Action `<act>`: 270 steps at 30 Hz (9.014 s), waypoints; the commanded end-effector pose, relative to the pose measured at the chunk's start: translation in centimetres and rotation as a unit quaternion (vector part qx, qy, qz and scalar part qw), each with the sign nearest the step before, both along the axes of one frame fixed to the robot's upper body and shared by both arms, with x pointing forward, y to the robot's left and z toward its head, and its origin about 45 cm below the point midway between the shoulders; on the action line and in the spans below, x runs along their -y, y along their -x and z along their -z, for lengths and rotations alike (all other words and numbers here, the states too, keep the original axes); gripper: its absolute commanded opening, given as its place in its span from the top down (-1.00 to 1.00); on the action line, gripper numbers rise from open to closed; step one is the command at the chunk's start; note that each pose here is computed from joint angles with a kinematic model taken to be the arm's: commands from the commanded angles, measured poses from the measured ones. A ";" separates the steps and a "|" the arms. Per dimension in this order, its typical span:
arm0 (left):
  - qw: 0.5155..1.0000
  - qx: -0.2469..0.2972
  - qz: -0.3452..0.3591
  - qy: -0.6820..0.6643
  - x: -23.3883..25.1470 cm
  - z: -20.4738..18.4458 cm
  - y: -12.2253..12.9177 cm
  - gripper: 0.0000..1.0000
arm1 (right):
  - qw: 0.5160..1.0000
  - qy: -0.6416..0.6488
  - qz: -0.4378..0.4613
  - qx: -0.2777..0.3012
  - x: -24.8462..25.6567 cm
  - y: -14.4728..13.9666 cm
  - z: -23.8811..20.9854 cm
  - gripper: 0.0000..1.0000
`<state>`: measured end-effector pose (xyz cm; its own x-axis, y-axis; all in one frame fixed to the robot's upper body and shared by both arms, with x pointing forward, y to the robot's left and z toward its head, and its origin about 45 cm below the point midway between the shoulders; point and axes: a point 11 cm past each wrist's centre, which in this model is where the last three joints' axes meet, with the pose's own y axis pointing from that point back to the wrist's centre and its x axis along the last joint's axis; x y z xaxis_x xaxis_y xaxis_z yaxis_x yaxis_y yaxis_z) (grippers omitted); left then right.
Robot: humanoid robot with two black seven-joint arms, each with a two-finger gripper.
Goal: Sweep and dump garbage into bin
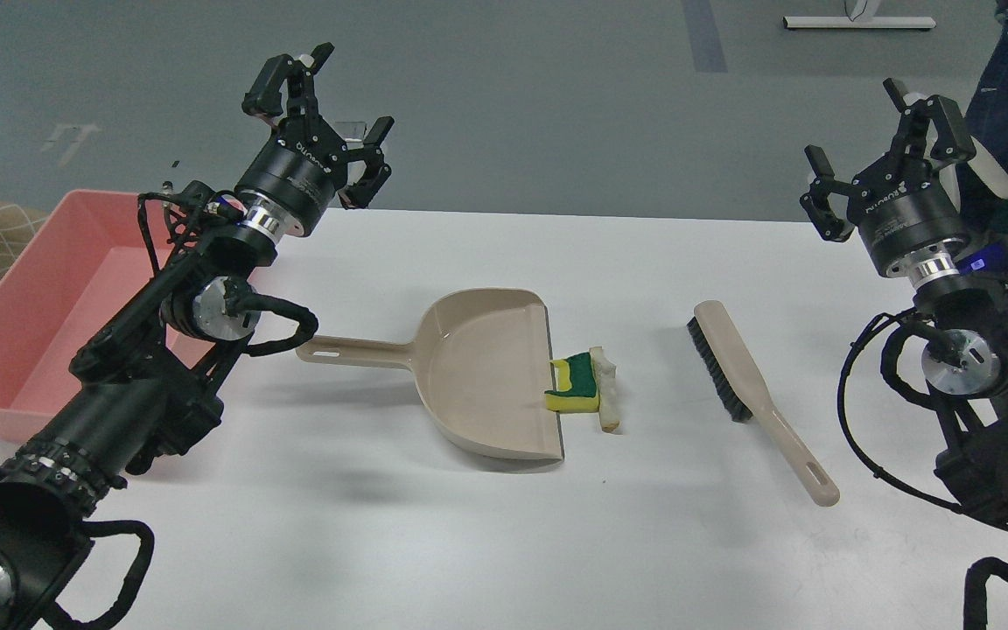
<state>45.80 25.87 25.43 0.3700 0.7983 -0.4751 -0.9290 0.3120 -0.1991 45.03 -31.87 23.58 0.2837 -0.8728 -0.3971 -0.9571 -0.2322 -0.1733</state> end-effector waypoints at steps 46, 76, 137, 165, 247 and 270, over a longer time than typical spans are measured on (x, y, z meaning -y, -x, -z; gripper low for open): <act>0.952 0.029 0.066 -0.297 -5.9 -2.0 14.8 -0.98 | 1.000 0.009 0.020 -0.007 1.3 0.2 0.3 -1.00; 0.906 -0.056 0.047 -0.417 -3.9 10.8 22.1 -0.98 | 1.000 0.008 0.021 -0.014 1.4 0.5 0.9 -1.00; 0.900 -0.072 0.018 -0.430 -1.3 14.7 17.5 0.19 | 1.000 0.009 0.025 -0.014 1.9 0.8 1.0 -1.00; 0.899 -0.064 0.019 -0.433 -1.3 14.1 16.9 1.00 | 0.930 0.348 -0.106 -0.059 8.0 6.8 -2.6 -1.00; 0.907 -0.046 0.052 -0.415 0.0 13.6 16.9 1.00 | 0.662 0.641 -0.364 -0.134 0.2 18.5 7.4 0.76; 0.908 -0.033 0.050 -0.415 -0.4 13.0 16.9 1.00 | 0.673 0.620 -0.384 -0.125 -1.2 18.7 6.6 1.00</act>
<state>28.97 26.43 12.22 0.4503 0.8559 0.2542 -0.8898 0.4067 0.2068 26.62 -31.15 17.17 0.8849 -0.2073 0.4172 -0.4643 -0.4661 0.7531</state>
